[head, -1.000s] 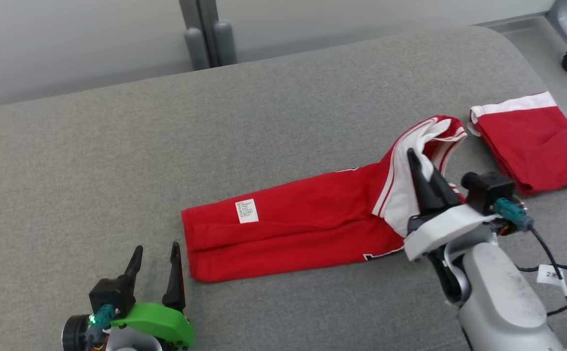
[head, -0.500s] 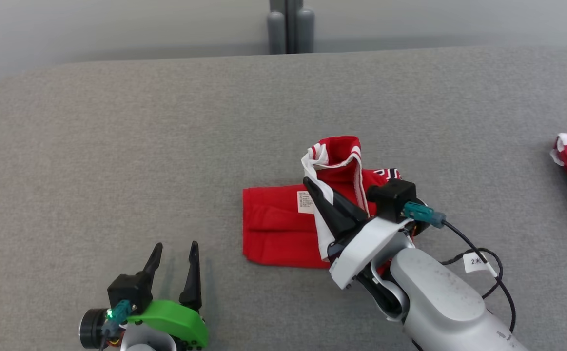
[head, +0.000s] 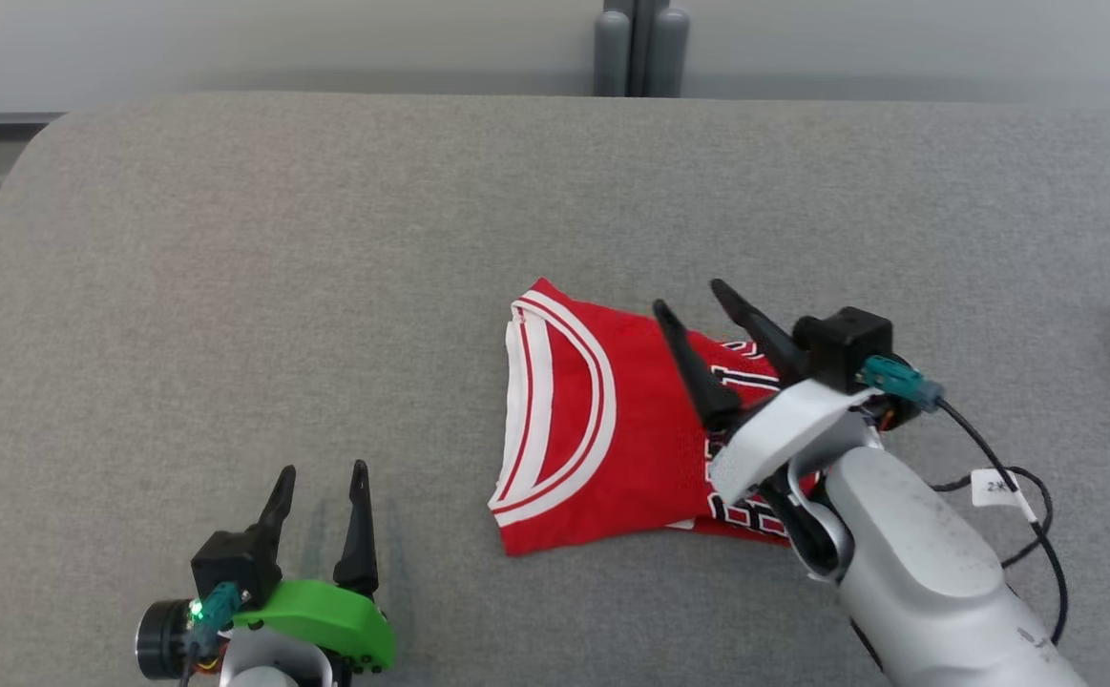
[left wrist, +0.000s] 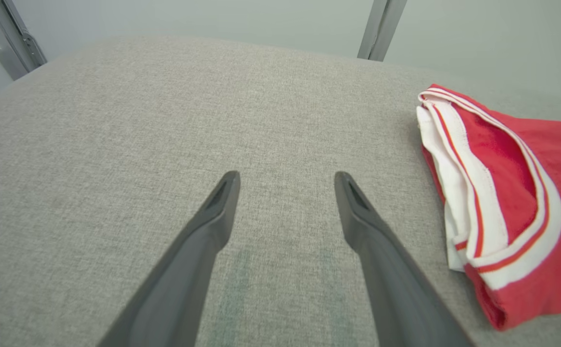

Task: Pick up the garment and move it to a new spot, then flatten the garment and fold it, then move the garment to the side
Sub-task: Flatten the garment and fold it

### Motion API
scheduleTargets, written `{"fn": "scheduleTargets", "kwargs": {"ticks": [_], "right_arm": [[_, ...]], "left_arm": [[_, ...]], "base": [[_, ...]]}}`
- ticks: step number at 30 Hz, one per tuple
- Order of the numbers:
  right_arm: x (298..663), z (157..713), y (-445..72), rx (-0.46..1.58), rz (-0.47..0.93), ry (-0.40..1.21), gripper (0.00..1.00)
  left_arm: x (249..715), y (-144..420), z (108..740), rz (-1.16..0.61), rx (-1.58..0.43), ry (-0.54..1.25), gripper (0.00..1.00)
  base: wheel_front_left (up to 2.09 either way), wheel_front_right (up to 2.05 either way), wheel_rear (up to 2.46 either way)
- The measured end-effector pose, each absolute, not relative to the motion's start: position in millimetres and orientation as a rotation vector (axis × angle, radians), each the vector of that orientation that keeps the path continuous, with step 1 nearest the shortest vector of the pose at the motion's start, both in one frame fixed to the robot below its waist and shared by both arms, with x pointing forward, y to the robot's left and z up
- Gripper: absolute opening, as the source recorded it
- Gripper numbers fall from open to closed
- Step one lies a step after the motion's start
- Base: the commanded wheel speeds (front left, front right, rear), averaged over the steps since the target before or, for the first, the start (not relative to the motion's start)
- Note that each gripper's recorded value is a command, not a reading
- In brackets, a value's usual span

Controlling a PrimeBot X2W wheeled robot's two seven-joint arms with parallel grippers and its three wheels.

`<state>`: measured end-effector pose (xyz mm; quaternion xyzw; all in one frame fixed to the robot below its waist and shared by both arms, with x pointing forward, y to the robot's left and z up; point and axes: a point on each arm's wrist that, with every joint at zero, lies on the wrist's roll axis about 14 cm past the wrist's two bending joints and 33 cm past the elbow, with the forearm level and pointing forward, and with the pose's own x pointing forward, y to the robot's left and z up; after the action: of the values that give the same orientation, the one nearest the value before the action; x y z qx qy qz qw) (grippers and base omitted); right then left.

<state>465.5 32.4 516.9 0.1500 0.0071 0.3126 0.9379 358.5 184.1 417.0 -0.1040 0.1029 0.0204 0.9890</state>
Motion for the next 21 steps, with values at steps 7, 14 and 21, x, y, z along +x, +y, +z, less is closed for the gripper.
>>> {"fn": "scheduleTargets", "kwargs": {"ticks": [7, 14, 21], "right_arm": [[465.2, 485.8, -72.9, 0.15, 0.349, 0.031, 1.0], [432.4, 462.6, -142.8, 0.082, 0.166, 0.078, 1.0], [389.6, 440.4, -168.4, 0.101, 0.086, 0.142, 1.0]], "left_arm": [[376.7, 160.2, 427.7, -0.053, -0.153, 0.172, 1.0], [388.6, 128.3, 440.9, -0.178, -0.056, 0.126, 1.0], [372.9, 123.8, 437.8, -0.191, -0.031, 0.136, 1.0]], "base": [[0.0, 0.0, 0.0], [0.0, 0.0, 0.0], [0.0, 0.0, 0.0]]}}
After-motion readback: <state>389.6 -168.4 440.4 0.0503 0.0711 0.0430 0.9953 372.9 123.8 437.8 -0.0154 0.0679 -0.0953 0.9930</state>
